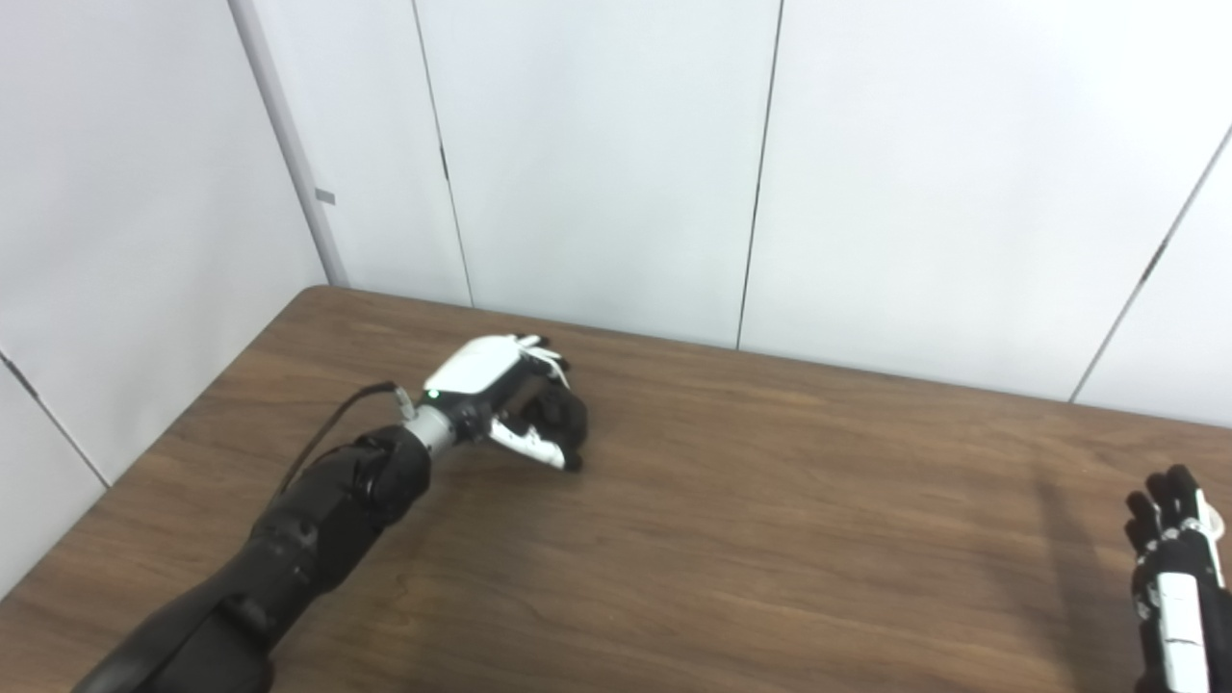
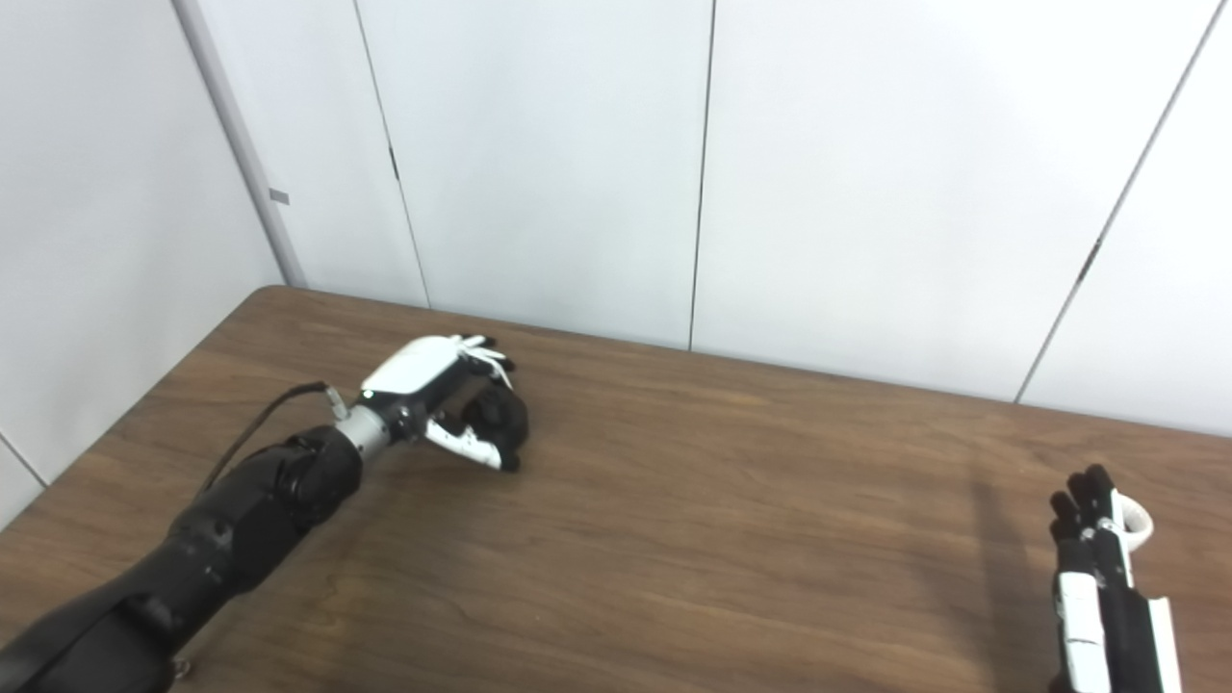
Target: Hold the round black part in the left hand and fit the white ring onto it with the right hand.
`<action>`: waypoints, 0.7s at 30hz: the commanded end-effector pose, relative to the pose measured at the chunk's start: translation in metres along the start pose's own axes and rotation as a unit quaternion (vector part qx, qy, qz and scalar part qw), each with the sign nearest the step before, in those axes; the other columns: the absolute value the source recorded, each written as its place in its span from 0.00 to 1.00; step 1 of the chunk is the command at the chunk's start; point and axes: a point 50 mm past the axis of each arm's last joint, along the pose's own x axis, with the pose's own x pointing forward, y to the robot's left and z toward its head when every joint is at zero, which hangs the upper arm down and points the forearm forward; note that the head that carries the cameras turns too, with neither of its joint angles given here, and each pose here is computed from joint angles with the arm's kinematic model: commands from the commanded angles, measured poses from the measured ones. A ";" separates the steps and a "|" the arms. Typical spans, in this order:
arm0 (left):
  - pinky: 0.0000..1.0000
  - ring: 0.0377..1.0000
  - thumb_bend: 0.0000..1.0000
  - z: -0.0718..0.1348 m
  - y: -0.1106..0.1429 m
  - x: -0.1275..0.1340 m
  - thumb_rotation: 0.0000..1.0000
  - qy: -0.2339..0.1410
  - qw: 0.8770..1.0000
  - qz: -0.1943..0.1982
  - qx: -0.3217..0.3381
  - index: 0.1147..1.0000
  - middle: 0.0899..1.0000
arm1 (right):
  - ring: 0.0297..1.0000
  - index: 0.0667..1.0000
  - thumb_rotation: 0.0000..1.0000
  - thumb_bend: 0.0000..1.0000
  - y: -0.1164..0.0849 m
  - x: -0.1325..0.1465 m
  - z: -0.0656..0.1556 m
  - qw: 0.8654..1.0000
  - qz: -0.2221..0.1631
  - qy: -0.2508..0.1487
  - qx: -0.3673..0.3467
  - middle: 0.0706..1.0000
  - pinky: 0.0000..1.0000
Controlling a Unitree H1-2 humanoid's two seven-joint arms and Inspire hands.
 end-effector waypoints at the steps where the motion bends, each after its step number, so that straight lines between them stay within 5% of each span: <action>1: 1.00 0.97 0.52 0.009 0.002 -0.002 0.05 -0.025 1.000 -0.009 0.010 0.41 0.81 | 0.98 1.00 0.85 0.50 0.004 -0.012 -0.008 1.000 -0.004 0.016 0.011 0.99 1.00; 21: 1.00 1.00 0.53 0.081 -0.050 -0.027 0.06 -0.147 0.987 -0.056 -0.037 0.41 0.86 | 0.98 0.99 0.84 0.54 0.015 -0.011 0.016 1.000 0.000 -0.008 0.009 0.99 1.00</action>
